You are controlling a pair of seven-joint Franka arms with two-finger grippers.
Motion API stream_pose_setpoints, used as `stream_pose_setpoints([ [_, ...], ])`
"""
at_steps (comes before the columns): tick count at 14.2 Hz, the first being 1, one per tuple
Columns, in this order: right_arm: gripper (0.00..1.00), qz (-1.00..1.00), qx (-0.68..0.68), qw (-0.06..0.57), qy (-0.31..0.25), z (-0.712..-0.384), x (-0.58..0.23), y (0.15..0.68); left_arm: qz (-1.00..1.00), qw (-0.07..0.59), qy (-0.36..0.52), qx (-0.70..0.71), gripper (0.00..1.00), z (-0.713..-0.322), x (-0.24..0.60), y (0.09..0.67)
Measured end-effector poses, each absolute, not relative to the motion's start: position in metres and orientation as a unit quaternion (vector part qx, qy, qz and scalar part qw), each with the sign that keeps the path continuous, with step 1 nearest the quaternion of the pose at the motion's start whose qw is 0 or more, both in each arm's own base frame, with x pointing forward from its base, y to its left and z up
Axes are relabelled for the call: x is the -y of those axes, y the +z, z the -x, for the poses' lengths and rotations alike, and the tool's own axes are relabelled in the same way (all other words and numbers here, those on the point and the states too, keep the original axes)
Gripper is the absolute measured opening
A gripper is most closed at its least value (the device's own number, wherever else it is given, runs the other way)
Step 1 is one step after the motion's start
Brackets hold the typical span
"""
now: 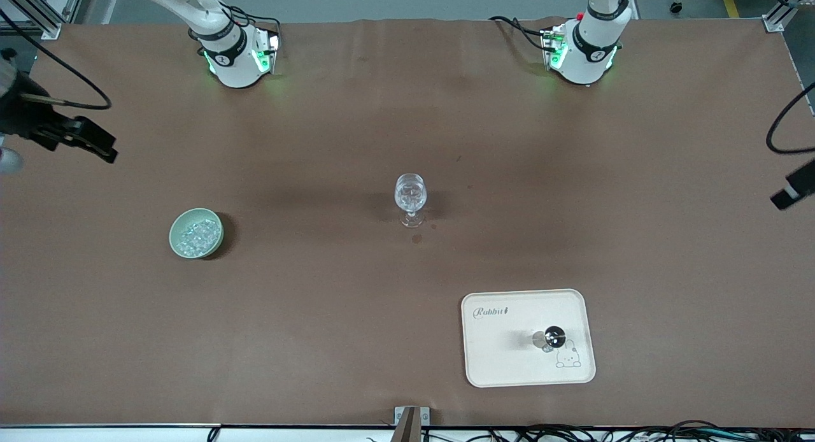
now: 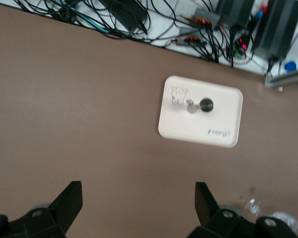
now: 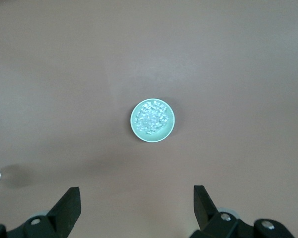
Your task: Pour wine and add ice with both arms
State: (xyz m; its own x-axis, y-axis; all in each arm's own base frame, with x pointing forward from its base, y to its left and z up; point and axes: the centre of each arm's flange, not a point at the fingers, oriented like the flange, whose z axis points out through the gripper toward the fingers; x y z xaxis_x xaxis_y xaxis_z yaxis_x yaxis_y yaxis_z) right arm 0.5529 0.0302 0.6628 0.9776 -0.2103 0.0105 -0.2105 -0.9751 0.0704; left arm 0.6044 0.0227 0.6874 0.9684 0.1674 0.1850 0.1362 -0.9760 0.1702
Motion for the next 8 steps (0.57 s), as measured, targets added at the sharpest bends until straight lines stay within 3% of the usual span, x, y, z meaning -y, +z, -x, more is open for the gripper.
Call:
stream_pose_setpoints([
  [8, 1.00, -0.994, 0.102, 0.025, 0.003, -0.553, 0.013, 0.661, -0.996, 0.017, 0.053, 0.070, 1.00, -0.544, 0.034, 0.682],
])
